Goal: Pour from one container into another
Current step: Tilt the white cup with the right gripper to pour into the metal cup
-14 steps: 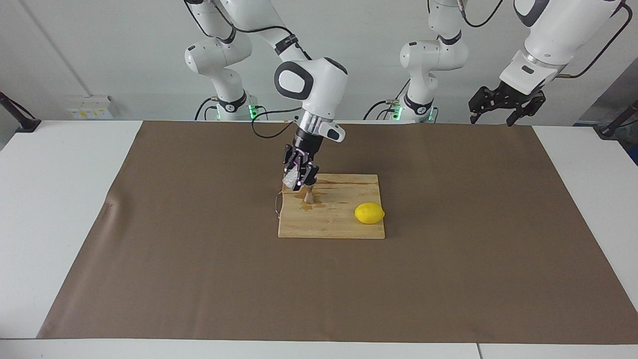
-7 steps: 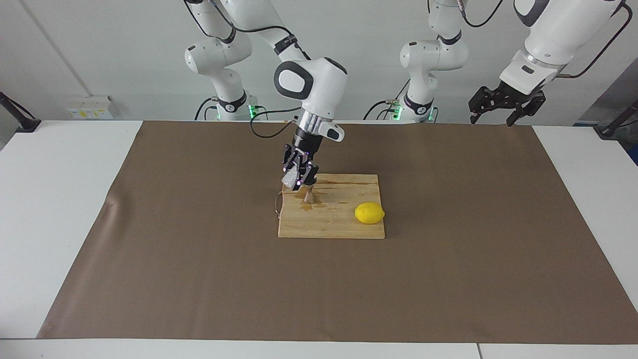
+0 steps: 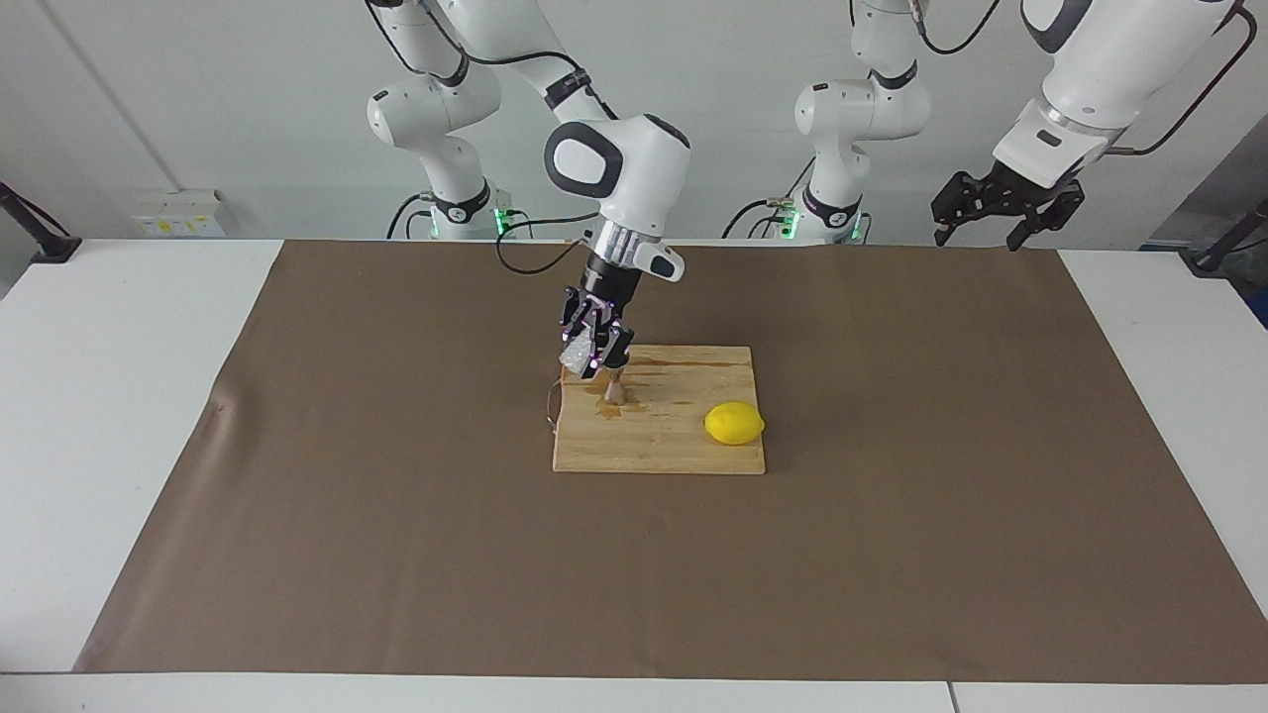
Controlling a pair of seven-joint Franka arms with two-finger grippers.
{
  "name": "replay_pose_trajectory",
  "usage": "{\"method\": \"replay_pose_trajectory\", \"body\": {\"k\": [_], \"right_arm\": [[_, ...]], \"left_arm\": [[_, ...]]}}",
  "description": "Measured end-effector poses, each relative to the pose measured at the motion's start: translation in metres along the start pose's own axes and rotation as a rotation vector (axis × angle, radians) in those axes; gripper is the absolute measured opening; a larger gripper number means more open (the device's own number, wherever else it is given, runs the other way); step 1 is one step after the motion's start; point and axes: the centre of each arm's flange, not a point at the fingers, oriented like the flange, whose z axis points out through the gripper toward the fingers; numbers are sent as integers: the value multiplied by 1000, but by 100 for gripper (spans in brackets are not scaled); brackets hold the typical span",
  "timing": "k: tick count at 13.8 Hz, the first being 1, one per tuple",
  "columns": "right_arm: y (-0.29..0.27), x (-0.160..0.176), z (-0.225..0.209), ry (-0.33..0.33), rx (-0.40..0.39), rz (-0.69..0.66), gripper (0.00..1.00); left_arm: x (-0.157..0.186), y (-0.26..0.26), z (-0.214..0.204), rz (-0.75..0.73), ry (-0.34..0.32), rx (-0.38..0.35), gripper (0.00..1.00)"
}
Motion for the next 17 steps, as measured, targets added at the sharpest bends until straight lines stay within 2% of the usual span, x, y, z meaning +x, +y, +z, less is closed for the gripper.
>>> {"method": "replay_pose_trajectory", "body": {"k": [9, 17], "right_arm": [[0, -5, 0, 1, 2, 11, 52], [-1, -16, -1, 90, 53, 110, 52]], "left_arm": [[0, 0, 0, 0, 0, 0, 100], [0, 0, 0, 0, 0, 0, 100]]}}
